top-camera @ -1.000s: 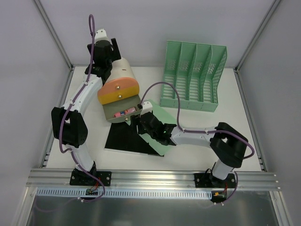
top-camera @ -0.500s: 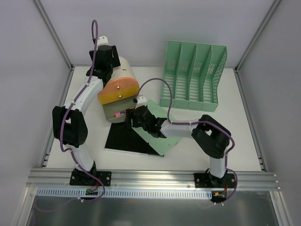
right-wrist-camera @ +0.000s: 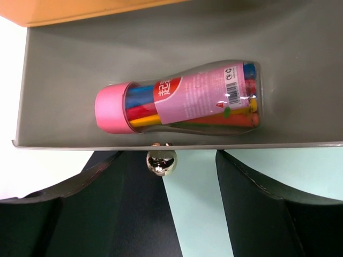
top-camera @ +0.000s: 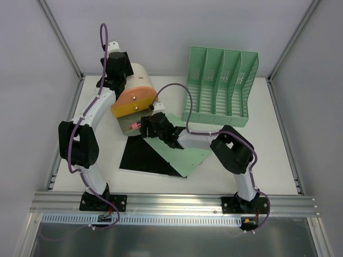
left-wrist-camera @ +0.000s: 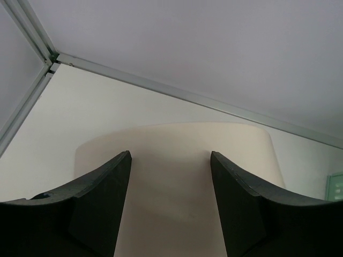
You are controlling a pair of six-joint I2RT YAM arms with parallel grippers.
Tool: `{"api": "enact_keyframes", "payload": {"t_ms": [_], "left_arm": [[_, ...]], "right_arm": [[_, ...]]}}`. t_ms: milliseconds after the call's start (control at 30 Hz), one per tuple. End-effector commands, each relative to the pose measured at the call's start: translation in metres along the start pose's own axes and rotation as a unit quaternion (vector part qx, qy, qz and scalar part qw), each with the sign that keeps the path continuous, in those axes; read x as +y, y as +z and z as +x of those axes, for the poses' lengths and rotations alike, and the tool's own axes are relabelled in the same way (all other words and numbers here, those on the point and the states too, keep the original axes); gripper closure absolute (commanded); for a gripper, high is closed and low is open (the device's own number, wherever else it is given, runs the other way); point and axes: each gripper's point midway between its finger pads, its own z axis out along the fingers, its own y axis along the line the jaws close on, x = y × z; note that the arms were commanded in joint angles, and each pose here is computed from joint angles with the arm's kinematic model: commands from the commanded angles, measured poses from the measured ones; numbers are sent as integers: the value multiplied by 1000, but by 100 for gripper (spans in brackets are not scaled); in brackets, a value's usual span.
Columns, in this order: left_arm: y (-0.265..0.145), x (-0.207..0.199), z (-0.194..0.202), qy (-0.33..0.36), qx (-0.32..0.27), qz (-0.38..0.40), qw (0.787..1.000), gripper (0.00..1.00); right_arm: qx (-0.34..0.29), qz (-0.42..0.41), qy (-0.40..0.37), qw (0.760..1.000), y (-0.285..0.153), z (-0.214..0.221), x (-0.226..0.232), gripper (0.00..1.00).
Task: Organize the desk
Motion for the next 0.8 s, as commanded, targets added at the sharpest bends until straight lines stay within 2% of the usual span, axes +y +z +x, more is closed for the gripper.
{"api": "enact_keyframes", "payload": {"t_ms": [0,367,567,767], "left_arm": [[-10,-2,57,13,90,16,996,39],[-15,-3,61,26,100,29,994,46],[-21,-2,61,26,100,34,994,53],[-24,-1,62,27,105,34,994,55]], "right_arm": [[-63,-24,8,998,14,-50,14,28],[-83,-48,22,995,46,-52,25,28],[-123,-56,16,991,53,-64,28,27],[-161,-59,15,985,52,-81,29,27]]}}
